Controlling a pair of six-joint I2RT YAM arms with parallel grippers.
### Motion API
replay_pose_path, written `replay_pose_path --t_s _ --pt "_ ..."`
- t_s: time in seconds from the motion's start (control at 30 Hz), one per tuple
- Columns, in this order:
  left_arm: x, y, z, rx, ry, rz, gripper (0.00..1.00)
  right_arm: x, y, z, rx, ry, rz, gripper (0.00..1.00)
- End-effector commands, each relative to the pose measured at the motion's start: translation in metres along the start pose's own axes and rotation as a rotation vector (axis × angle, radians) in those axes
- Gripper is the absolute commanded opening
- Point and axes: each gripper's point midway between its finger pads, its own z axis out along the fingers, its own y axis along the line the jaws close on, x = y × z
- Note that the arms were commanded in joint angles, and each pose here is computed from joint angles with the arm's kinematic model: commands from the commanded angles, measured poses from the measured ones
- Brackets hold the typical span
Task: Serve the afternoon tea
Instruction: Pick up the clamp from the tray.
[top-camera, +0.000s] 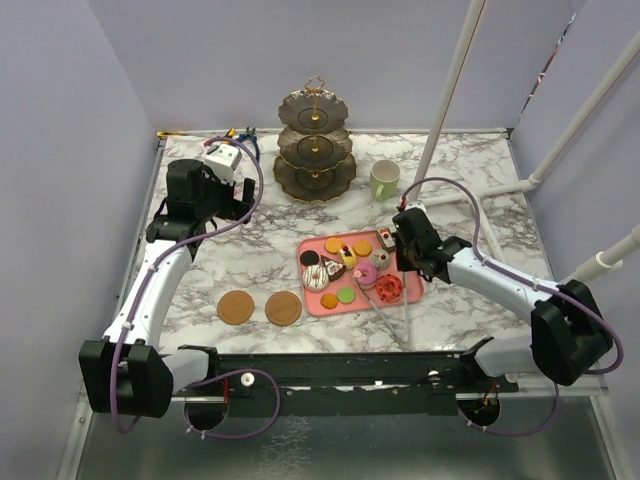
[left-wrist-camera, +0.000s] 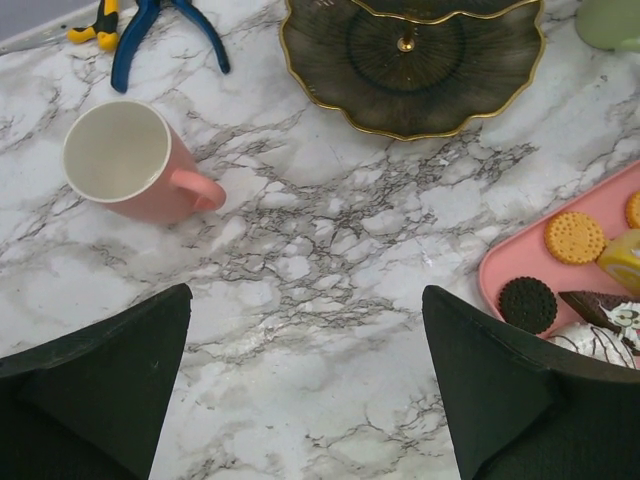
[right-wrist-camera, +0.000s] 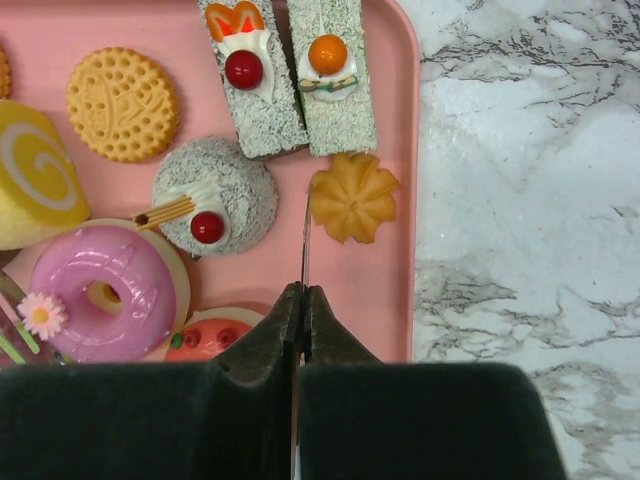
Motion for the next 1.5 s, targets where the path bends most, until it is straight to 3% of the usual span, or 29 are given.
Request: replay_pose_path --t_s 0.0,0.27,0.43,0.8,1.03,1.3,1.47 --pt "0.000 -0.029 -0.012 0.151 -0.005 0.063 0.99 -0.012 0.003 -0.026 -0.020 -0.032 0.006 0.00" --pt "-0.014 -0.080 -0.041 0.416 -0.104 0.231 0.99 -0.025 0.016 -0.058 -0.082 -0.045 -0.023 0.01" --pt "-0.024 -0.124 -0.071 0.557 -0.235 0.478 0.99 -0.039 0.035 -0.078 -0.109 -0.037 -0.080 0.01" --pt "0.002 -0.203 -0.110 0.691 -0.353 1.123 0.98 -0.073 0.107 -0.117 -0.232 0.035 -0.283 0.01" --pt "0.032 -0.206 -0.119 0.768 -0.257 1.342 0.91 -0.078 0.139 -0.134 -0.319 0.068 -0.412 0.01" --pt "0.053 -0.208 -0.122 0.833 -0.129 1.414 0.82 -0.088 0.148 -0.140 -0.315 0.076 -0.494 0.01" --pt "0.058 -0.207 -0.116 0.830 -0.084 1.455 0.70 -0.095 0.155 -0.150 -0.325 0.058 -0.522 0.01"
